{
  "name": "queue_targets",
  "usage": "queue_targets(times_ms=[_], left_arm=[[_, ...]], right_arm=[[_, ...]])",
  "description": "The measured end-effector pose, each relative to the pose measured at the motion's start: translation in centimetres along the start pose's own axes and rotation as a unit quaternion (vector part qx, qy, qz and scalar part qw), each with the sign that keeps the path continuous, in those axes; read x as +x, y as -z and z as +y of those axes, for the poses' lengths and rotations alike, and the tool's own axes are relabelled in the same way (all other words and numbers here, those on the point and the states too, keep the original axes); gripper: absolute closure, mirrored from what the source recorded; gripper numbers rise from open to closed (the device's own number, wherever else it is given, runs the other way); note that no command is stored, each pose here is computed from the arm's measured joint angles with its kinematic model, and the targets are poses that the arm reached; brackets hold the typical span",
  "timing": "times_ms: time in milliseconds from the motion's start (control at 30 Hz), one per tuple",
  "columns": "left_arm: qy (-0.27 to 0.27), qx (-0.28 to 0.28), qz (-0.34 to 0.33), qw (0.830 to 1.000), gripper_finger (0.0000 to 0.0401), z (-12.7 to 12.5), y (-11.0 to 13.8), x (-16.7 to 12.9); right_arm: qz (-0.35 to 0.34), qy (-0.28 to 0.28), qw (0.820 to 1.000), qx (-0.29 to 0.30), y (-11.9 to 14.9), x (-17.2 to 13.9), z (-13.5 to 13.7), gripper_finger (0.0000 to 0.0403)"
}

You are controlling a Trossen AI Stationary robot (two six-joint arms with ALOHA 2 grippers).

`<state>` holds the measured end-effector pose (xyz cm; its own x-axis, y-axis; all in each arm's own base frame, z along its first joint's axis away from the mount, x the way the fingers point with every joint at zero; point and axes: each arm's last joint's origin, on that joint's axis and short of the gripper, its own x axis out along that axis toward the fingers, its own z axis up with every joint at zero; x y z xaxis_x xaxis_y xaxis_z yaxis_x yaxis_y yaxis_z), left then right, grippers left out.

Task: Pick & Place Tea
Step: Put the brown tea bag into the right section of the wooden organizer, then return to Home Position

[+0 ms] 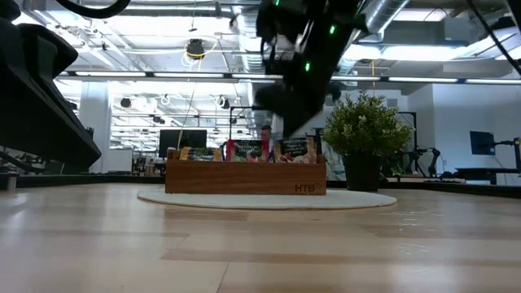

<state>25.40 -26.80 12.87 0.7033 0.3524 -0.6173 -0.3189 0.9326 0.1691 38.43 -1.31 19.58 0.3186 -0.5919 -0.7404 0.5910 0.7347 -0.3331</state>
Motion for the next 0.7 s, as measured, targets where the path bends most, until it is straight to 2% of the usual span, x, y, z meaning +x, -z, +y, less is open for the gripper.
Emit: queue_targets(times_ms=[100, 200, 333, 433, 533, 700], left_arm=[[0.0, -0.003, -0.001, 1.0, 0.0401, 0.0, 0.1, -0.3], [-0.008, -0.014, -0.001, 1.0, 0.0401, 0.6, -0.2, -1.4], [-0.038, -0.029, -0.031, 0.998, 0.0401, 2.5, -1.4, -3.9], [-0.043, -0.035, -0.058, 0.997, 0.0401, 4.4, -2.6, -5.5], [-0.04, -0.049, -0.068, 0.996, 0.0401, 7.1, -3.1, -6.2], [-0.002, -0.088, -0.095, 0.992, 0.0401, 11.5, -2.8, -4.6]], right_arm=[[-0.03, 0.004, 0.999, -0.016, -0.4, -2.9, -0.7, 0.0403], [-0.058, -0.02, 0.997, -0.044, 0.4, -6.6, -1.3, 0.0403], [-0.086, -0.067, 0.991, -0.073, 3.9, -10.8, -2.5, 0.0403], [-0.102, -0.132, 0.984, -0.057, 7.5, -13.0, -3.6, 0.0403], [-0.115, -0.226, 0.966, -0.038, 11.0, -14.8, -4.7, 0.0403], [-0.17, -0.349, 0.921, -0.02, 15.7, -16.3, -6.0, 0.0403]])
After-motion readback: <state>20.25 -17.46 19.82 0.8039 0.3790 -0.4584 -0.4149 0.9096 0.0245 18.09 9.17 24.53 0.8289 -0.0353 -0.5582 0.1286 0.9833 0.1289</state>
